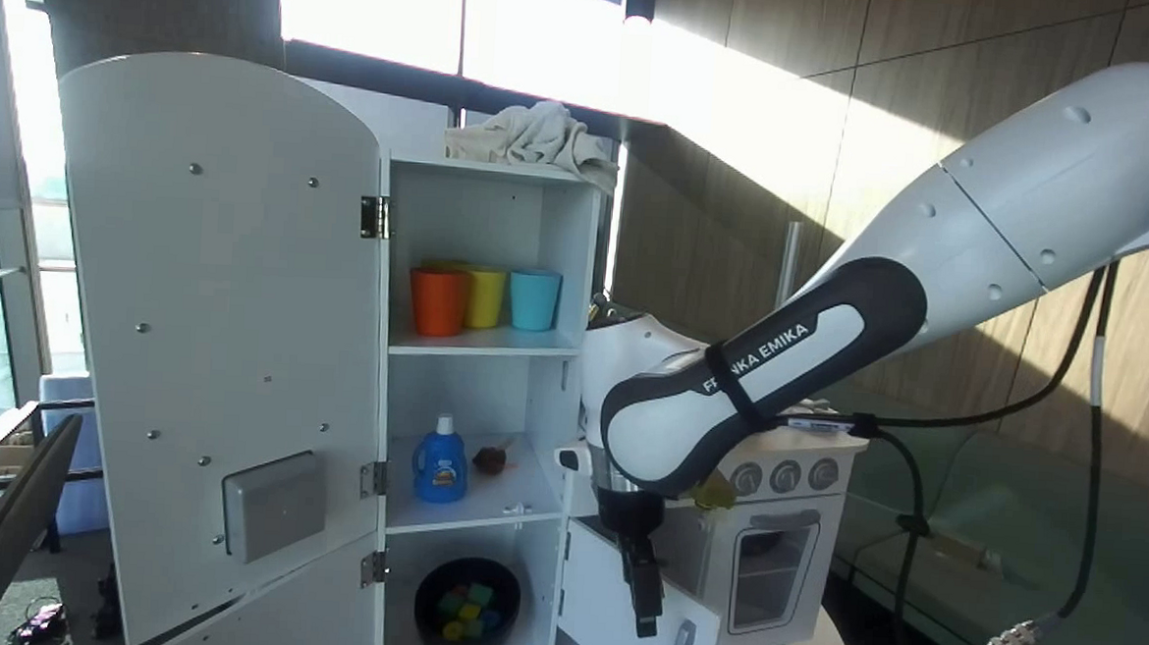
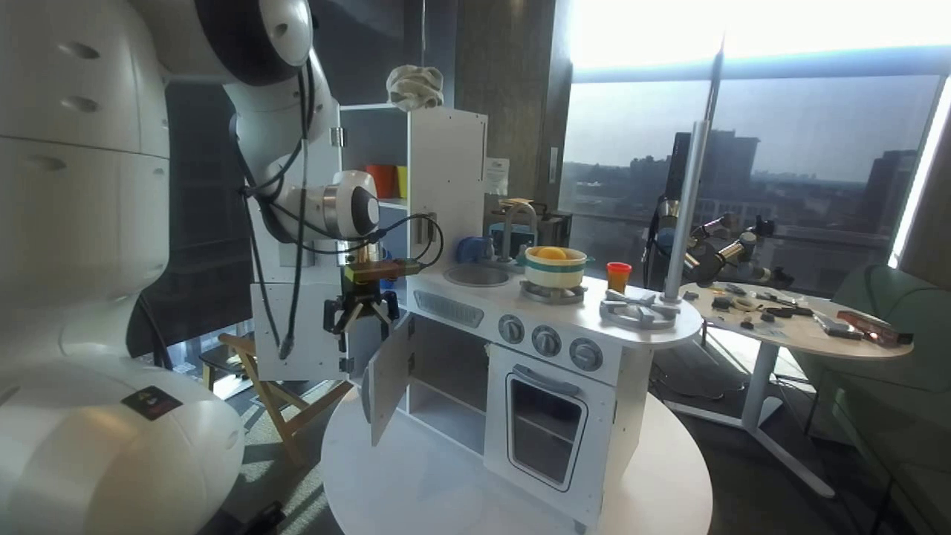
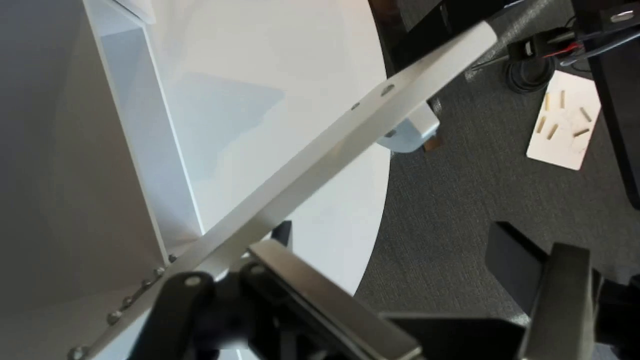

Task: Close the bottom middle cabinet door, then open the bottom right cabinet door

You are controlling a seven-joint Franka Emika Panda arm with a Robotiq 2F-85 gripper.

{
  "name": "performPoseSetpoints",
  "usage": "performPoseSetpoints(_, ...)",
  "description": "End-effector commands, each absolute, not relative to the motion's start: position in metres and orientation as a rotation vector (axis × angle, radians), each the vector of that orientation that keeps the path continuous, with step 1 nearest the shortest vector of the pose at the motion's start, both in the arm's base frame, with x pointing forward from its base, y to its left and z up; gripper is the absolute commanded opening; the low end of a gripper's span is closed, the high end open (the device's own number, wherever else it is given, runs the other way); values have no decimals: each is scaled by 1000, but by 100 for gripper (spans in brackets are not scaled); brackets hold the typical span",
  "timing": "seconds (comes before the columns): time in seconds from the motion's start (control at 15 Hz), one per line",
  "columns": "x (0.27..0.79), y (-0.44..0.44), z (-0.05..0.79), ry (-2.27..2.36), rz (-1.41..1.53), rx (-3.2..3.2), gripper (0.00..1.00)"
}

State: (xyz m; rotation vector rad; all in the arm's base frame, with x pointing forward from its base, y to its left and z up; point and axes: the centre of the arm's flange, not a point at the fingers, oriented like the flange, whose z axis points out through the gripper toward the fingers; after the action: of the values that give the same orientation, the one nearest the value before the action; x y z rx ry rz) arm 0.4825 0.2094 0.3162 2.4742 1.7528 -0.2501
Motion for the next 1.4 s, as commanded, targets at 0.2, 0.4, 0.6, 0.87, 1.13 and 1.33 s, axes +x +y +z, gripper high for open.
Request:
performPoseSetpoints(0.2, 505, 132, 344, 1498, -74, 2559, 100)
performPoseSetpoints(0.4, 519, 98, 348, 1372, -38, 2622, 100)
performPoseSetpoints(0.6, 523, 83, 359, 1299, 21, 2673, 100)
performPoseSetpoints(0.87, 501, 101, 377, 1358, 43, 2722, 100)
performPoseSetpoints(1.13, 465, 123, 370, 1455, -102, 2736, 100)
performPoseSetpoints(1.33, 434, 133, 359, 1528, -69, 2687, 100)
